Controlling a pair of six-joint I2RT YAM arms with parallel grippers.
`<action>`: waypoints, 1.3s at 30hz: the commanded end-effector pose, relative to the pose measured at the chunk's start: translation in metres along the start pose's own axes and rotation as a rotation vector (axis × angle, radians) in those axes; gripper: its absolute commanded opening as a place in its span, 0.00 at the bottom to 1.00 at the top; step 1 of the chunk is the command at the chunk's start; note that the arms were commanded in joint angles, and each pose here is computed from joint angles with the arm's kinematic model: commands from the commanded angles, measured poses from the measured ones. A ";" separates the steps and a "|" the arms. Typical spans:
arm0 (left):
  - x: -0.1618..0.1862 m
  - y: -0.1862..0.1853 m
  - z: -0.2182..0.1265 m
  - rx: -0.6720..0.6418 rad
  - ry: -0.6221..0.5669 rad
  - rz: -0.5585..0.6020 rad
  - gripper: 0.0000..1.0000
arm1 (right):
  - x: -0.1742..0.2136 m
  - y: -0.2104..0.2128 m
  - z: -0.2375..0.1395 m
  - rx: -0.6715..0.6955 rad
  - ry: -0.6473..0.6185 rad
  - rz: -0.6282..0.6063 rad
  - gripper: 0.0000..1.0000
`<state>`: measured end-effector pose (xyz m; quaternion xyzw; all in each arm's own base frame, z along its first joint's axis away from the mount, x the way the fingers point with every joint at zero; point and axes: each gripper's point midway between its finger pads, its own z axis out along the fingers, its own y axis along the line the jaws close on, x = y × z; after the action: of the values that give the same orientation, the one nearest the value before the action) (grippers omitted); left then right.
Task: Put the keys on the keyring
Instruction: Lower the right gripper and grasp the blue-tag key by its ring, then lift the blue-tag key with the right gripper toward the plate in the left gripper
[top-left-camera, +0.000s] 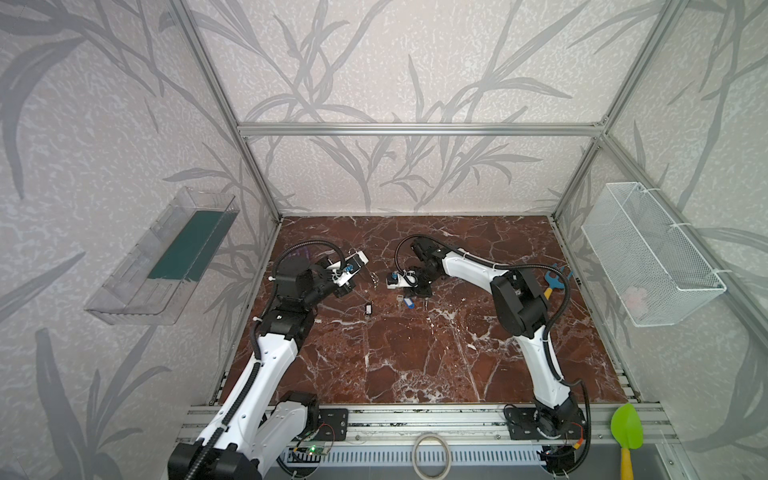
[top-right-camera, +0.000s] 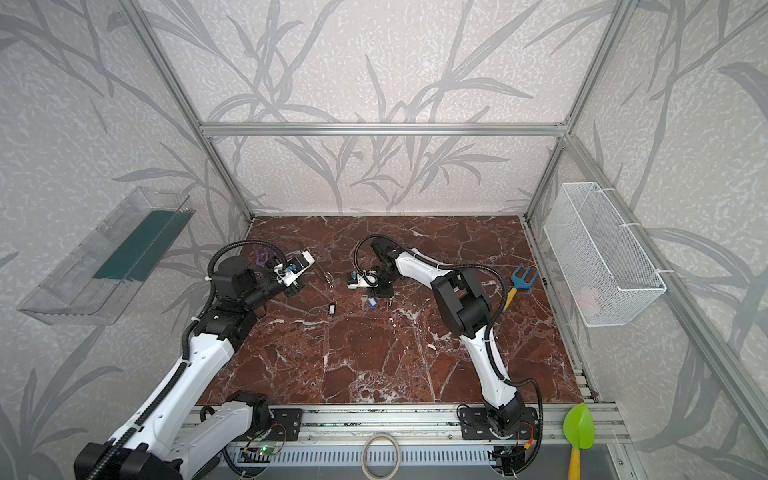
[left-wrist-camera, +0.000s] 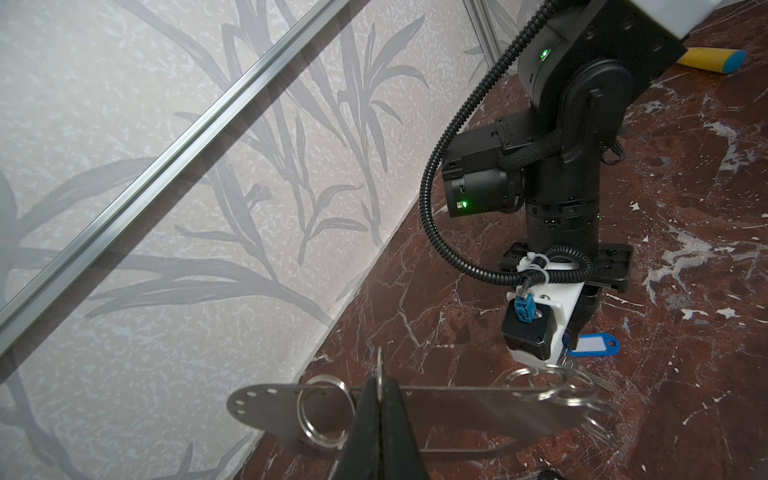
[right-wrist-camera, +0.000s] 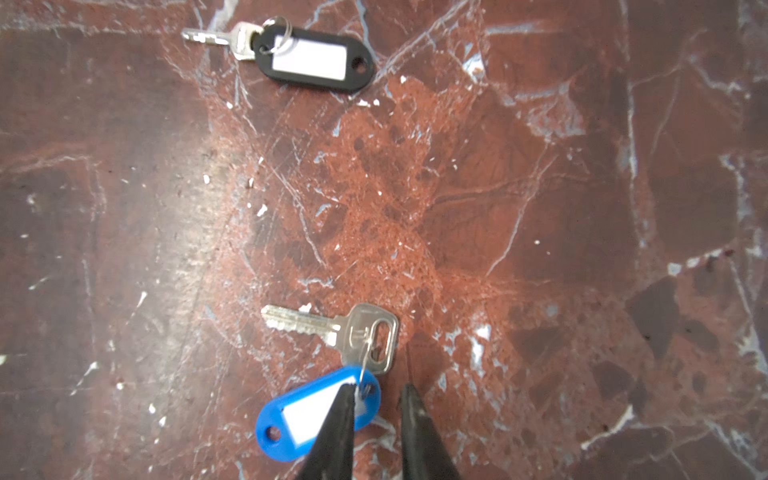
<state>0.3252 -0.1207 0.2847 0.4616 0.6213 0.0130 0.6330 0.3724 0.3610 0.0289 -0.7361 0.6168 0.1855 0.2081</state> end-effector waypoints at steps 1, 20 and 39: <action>-0.003 -0.001 -0.001 0.009 -0.020 0.013 0.00 | 0.001 0.006 0.005 -0.040 0.006 0.014 0.22; -0.002 -0.004 -0.001 0.022 -0.026 0.008 0.00 | -0.005 0.005 0.008 -0.049 -0.019 0.032 0.11; -0.005 -0.009 0.000 0.037 -0.055 -0.013 0.00 | -0.034 0.007 -0.026 -0.010 -0.171 0.077 0.00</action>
<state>0.3216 -0.1256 0.2787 0.4667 0.6201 -0.0071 0.6305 0.3653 0.3717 0.0429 -0.6957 0.6396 0.2384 0.2239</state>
